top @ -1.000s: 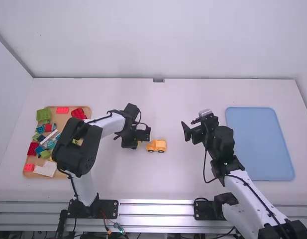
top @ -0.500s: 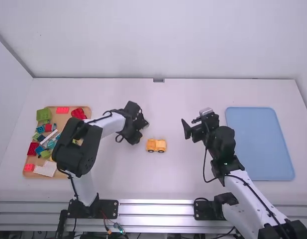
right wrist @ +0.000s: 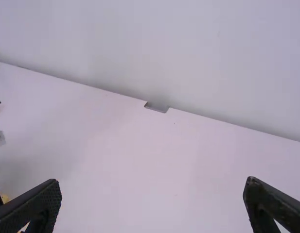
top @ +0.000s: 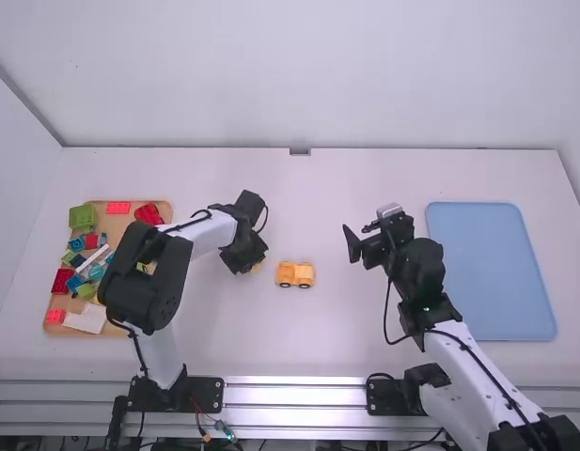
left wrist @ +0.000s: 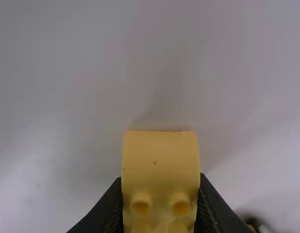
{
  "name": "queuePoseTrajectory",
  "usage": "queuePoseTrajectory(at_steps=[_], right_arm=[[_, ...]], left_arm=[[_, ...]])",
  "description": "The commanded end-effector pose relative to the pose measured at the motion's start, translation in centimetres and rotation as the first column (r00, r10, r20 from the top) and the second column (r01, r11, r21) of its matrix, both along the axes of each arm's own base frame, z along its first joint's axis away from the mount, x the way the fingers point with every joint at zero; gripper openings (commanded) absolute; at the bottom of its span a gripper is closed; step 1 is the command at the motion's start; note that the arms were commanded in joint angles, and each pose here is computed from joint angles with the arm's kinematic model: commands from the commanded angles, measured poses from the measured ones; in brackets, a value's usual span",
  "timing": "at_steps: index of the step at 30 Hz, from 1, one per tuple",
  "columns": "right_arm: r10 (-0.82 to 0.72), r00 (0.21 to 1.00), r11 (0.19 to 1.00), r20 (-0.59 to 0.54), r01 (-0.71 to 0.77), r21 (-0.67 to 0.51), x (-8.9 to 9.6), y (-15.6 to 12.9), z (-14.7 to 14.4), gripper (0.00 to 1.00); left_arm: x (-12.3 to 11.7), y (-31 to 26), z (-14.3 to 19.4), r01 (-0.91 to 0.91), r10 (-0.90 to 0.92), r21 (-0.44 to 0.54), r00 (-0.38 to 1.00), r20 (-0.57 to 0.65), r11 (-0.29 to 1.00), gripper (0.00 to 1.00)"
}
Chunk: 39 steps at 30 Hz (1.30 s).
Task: Assemble lego blocks to make yellow taxi
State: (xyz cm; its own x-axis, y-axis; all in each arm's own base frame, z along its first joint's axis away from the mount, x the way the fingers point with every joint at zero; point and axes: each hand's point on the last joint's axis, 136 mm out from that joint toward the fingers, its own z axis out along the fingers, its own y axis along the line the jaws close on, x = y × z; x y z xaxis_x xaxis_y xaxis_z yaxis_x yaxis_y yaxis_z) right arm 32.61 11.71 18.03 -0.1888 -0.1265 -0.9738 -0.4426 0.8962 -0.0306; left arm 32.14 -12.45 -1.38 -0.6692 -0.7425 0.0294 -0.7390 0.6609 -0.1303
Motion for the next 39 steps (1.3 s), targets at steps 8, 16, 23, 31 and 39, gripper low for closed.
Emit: queuePoseTrajectory(at_steps=[8,16,23,31,39], right_arm=[[-0.001,1.000,1.000,-0.004,0.001,0.003,-0.2,-0.1,-0.1,0.99],[0.026,1.000,1.000,-0.001,-0.026,-0.001,-0.5,0.7,-0.1,0.99],[0.024,1.000,1.000,-0.002,-0.024,0.000,-0.5,0.7,-0.1,0.99],[0.025,1.000,1.000,-0.002,-0.025,0.000,-0.5,0.7,-0.1,0.99],[0.023,1.000,1.000,0.002,-0.023,0.000,-0.5,0.7,0.0,0.99]], left_arm=[[-2.3,0.2,-0.1,-0.753,0.749,0.053,0.640,-0.172,0.656,0.38],[-1.8,0.2,-0.1,-0.766,0.759,0.035,0.628,-0.172,0.641,0.95],[-1.1,0.4,0.9,-0.660,0.654,0.014,0.741,-0.153,0.752,0.97],[0.0,0.4,6.4,-0.443,0.445,0.050,0.884,-0.144,0.895,0.99],[5.9,1.9,12.3,0.333,-0.356,0.215,0.931,0.082,0.918,0.82]])
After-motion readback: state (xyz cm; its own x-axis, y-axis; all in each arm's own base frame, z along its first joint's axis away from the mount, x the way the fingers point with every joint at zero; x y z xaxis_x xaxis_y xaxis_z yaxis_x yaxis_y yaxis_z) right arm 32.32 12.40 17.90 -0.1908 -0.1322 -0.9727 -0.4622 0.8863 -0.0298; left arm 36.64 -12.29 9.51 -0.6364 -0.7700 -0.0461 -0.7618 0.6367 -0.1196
